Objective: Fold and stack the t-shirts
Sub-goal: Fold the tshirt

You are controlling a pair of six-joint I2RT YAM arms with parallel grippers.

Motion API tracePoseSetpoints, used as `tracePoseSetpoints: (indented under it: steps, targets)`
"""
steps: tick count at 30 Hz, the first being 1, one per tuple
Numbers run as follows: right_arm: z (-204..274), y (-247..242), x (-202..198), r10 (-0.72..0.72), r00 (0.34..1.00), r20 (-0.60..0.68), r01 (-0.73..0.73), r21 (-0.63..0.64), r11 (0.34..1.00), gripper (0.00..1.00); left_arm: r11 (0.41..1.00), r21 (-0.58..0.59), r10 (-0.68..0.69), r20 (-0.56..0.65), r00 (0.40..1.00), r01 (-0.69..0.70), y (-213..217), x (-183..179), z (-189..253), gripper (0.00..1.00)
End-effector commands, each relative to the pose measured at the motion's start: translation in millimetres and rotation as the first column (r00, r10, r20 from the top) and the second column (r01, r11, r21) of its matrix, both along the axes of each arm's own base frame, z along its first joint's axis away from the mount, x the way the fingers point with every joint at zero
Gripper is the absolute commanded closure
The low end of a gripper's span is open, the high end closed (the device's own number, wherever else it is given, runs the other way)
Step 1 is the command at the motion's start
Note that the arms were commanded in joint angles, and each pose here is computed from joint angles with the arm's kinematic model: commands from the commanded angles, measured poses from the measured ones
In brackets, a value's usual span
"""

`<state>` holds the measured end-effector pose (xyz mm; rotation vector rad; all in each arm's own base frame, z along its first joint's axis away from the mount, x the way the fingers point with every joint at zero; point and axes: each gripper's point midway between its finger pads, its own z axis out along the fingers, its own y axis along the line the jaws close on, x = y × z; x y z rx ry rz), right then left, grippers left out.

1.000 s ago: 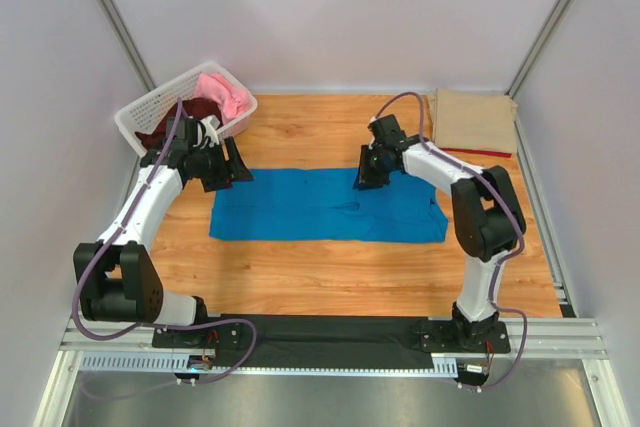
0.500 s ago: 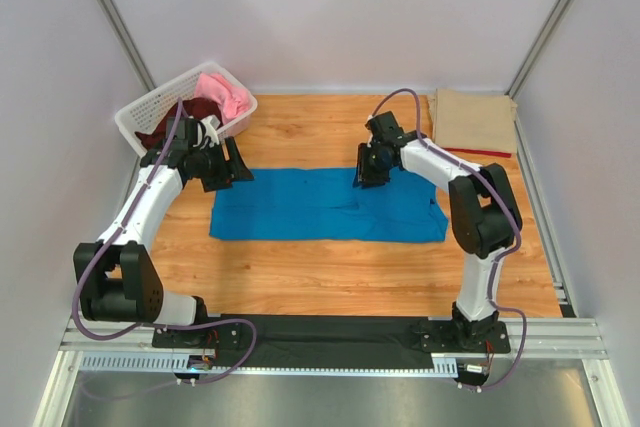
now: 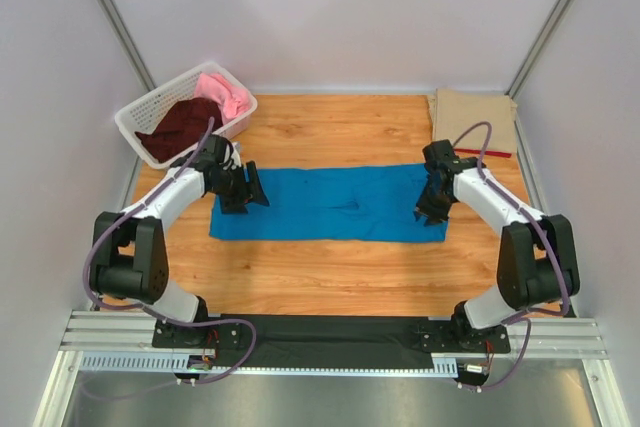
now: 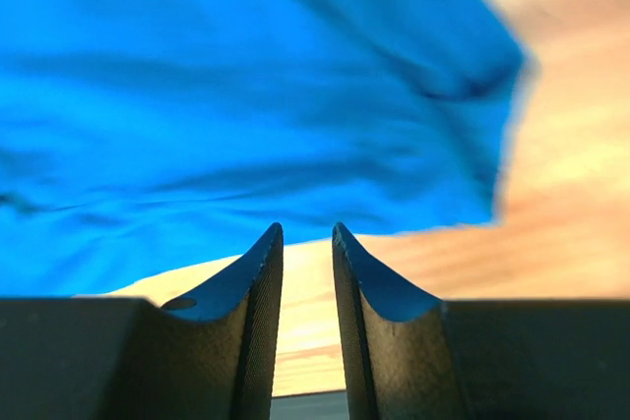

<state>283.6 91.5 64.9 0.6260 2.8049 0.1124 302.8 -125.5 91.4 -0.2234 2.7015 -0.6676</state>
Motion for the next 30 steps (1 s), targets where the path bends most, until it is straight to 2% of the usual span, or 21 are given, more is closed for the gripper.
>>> tracePoseSetpoints:
  steps: [1,4,12,20,26,30]
  targets:
    - [-4,-35,-20,-0.171,0.985,0.006,0.171,-0.061,0.983,0.72,0.997,0.032,0.073,-0.048,0.996,-0.072,7,2,-23,0.26]
    - [-2,-48,-24,-0.205,0.978,0.030,0.206,-0.065,0.976,0.70,0.993,0.064,0.109,-0.088,0.990,-0.103,13,-2,-37,0.27]
    - [-16,-75,-34,-0.255,0.967,0.025,0.256,-0.146,0.956,0.75,0.976,0.168,0.159,-0.137,0.978,-0.135,29,-10,-60,0.27]
    - [-25,-96,-16,-0.266,0.957,0.116,0.286,-0.212,0.935,0.80,0.961,0.230,0.197,-0.182,0.963,-0.153,39,-15,-78,0.27]
    - [-42,-96,-19,-0.269,0.961,0.067,0.277,-0.198,0.940,0.81,0.956,0.246,0.211,-0.192,0.959,-0.161,41,-16,-80,0.28]
    - [-34,-102,-21,-0.281,0.958,0.062,0.288,-0.211,0.934,0.81,0.954,0.253,0.211,-0.192,0.959,-0.159,42,-17,-80,0.28]
